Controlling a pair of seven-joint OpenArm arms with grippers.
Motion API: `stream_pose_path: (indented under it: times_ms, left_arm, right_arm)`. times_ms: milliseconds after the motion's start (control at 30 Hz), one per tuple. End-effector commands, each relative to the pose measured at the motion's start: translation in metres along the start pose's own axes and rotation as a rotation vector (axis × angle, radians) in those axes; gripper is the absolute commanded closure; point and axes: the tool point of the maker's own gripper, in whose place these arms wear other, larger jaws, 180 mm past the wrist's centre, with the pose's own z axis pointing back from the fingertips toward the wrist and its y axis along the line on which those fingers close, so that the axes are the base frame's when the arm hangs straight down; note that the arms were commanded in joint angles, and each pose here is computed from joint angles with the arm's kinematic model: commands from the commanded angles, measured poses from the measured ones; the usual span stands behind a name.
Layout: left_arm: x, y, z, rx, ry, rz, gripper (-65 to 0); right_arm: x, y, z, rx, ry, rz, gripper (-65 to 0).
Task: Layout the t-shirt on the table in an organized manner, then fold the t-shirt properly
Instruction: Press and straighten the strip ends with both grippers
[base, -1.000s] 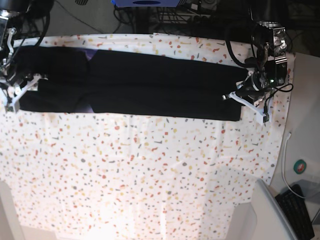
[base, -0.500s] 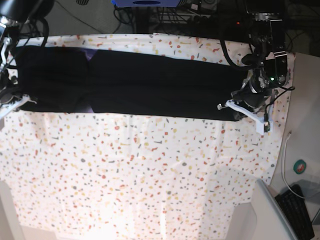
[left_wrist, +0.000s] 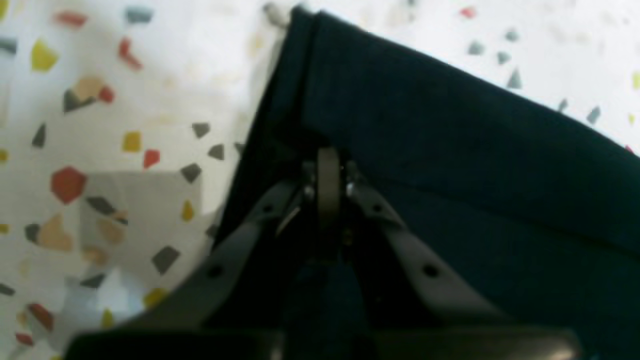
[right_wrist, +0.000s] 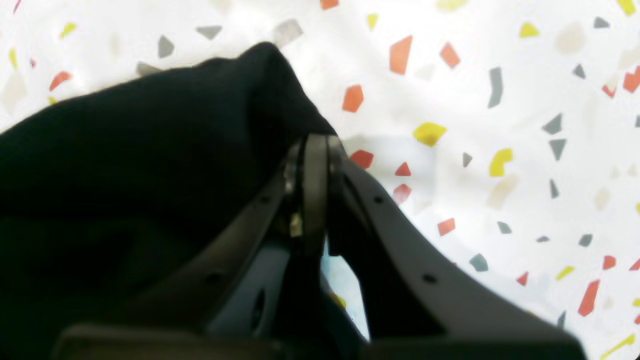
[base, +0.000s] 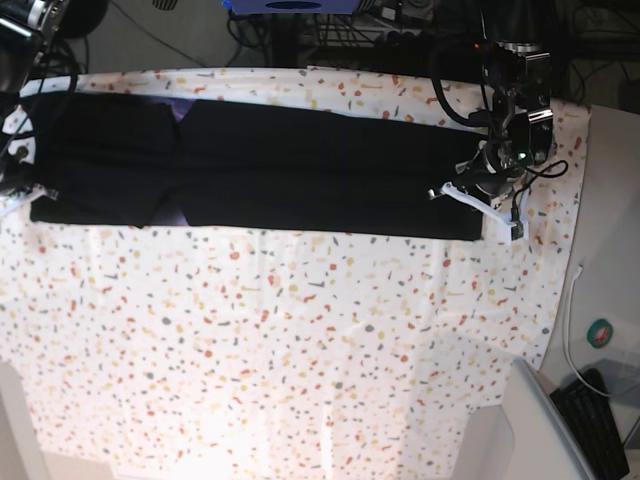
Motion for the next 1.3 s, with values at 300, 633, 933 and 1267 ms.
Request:
stream_pose_path:
  times_ms: [300,633,933,1267]
  left_arm:
    - [0.065,-0.026,0.033,-0.056,-0.161,-0.033,0.0]
    - [0.046,-0.016,0.024,-0.035,-0.116,-0.016,0.0]
    - [0.079,0.025,0.085,-0.037,-0.266,0.079,0.0]
    - [0.048,0.052,0.057,-0.235,-0.167,0.109,-65.0]
  right_arm:
    - [0.061,0.015,0.066,-0.043,-0.165,0.135,0.0]
    - [0.024,0.045,0.018,0.048,-0.048,0.094,0.0]
    - [0.059,0.059,0.074,0.03,-0.231,0.189,0.0]
    - [0.053,0.072,0.084,0.045,-0.245,0.246,0.0]
